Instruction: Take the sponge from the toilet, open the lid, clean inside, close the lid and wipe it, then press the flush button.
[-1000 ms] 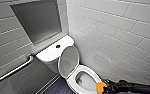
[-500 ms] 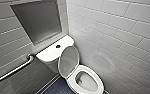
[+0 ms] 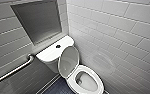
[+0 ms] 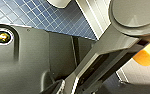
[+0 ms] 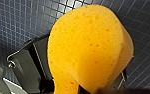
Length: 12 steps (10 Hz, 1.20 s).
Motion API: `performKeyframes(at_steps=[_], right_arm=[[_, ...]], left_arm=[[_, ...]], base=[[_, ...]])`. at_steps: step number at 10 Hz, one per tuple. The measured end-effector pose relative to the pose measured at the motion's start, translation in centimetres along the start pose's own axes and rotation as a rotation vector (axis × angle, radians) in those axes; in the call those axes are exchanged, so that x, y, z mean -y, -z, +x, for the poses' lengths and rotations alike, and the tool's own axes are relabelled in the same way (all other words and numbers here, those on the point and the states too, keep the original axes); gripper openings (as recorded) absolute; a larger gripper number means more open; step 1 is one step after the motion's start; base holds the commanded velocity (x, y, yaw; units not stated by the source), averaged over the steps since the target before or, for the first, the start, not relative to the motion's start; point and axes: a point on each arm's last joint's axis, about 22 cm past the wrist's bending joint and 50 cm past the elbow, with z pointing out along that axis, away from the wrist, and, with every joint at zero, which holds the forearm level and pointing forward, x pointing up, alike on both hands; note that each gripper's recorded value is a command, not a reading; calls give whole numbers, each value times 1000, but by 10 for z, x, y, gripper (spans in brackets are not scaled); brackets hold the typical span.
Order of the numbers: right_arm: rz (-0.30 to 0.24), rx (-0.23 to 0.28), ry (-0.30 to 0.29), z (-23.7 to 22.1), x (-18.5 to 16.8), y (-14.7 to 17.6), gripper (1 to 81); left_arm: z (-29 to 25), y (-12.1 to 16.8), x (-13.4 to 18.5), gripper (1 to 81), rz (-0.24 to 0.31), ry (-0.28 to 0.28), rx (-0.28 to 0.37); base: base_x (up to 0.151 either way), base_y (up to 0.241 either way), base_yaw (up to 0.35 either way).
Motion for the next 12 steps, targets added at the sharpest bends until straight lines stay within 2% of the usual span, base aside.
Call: performKeyframes(at_steps=[1, 3, 5, 6, 7, 8, 10, 12], right_arm=[[-6, 12, -34, -24, -26, -7, 10], [-29, 22, -79, -73, -79, -22, 10], [-67, -2, -77, -94, -125, -40, 10], [-81, -10, -64, -98, -137, -50, 10], [-70, -21, -30, -104, -137, -61, 10], [-54, -26, 27, -118, -135, -73, 10], [-26, -39, 82, -149, -127, -90, 10], [28, -40, 58, -184, -100, -110, 10]], left_arm=[[8, -1, 3, 811, 3, 2, -6], [16, -5, 6, 811, 1, 24, 22], [39, -11, 13, 811, -6, 12, 47], [48, -13, 12, 811, -14, 4, 52], [58, -10, 12, 811, -18, 8, 52], [80, -6, 15, 811, -17, -1, 38], [141, -6, 17, 811, -17, 10, -28], [193, -8, 10, 811, -34, 54, -82]], base=[[0, 0, 0], [0, 0, 0], [0, 0, 0], [0, 0, 0], [0, 0, 0], [0, 0, 0], [0, 0, 0], [0, 0, 0]])
